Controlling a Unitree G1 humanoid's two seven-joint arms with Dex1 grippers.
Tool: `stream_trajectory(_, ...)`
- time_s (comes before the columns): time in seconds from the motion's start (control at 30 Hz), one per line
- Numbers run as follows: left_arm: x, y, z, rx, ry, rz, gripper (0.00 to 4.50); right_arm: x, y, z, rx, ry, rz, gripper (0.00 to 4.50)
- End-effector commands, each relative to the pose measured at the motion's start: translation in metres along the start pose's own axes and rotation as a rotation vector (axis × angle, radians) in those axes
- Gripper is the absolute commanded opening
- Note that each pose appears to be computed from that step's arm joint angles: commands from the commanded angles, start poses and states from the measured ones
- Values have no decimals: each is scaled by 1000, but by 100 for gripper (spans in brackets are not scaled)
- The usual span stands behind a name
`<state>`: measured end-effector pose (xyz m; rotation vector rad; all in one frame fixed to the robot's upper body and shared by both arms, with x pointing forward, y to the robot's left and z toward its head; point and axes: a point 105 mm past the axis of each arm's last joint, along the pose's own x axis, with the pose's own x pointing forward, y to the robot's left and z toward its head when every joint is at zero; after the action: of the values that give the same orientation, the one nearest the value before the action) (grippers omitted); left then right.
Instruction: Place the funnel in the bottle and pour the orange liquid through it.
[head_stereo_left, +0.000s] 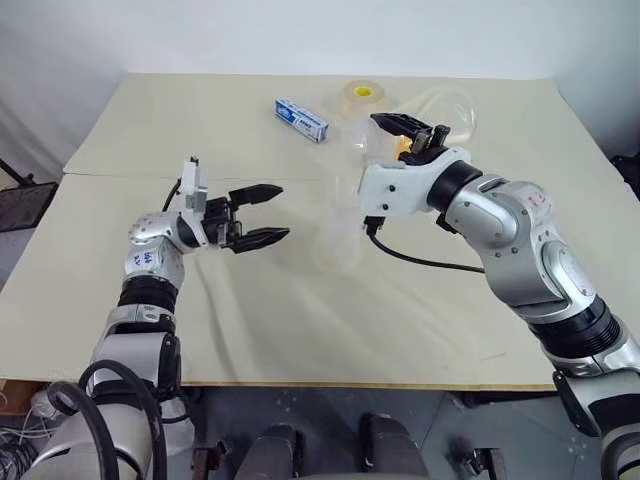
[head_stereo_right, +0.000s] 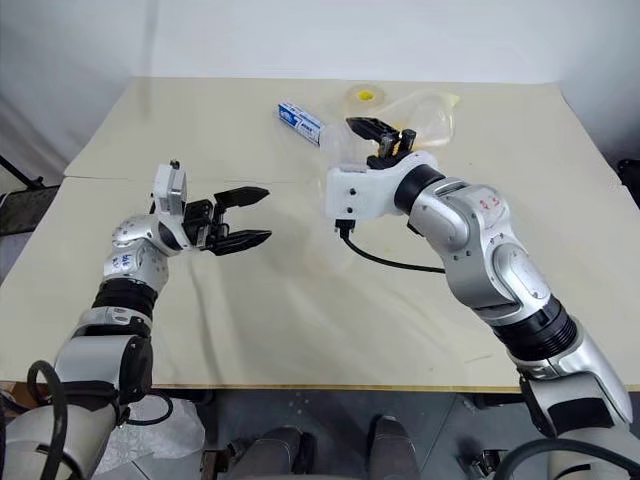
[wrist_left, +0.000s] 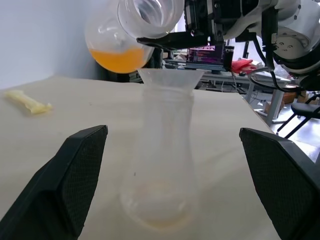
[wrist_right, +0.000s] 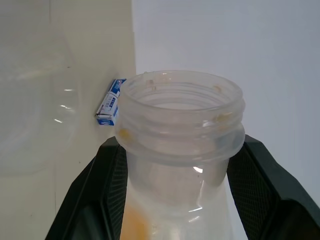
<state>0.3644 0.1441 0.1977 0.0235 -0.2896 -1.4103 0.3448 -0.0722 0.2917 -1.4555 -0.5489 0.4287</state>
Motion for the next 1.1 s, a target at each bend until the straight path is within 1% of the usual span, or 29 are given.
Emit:
stream_trajectory(0.03, -4, -13, 8, 31, 4, -123, 450, -2, -18, 7, -73, -21, -54, 242)
stream_trajectory(0.43, -13, -13, 9, 33, 24, -103, 450, -3, -14, 6, -166, -25, -32, 242)
stream_trajectory(0.83, -8, -13, 8, 32, 20, -113, 450, -8, -8, 0, -253, -13, -4, 242)
stream_trajectory(1.1, -8, -14, 8, 29, 23, -120, 450, -9, -11, -2, -294, -1, -11, 242)
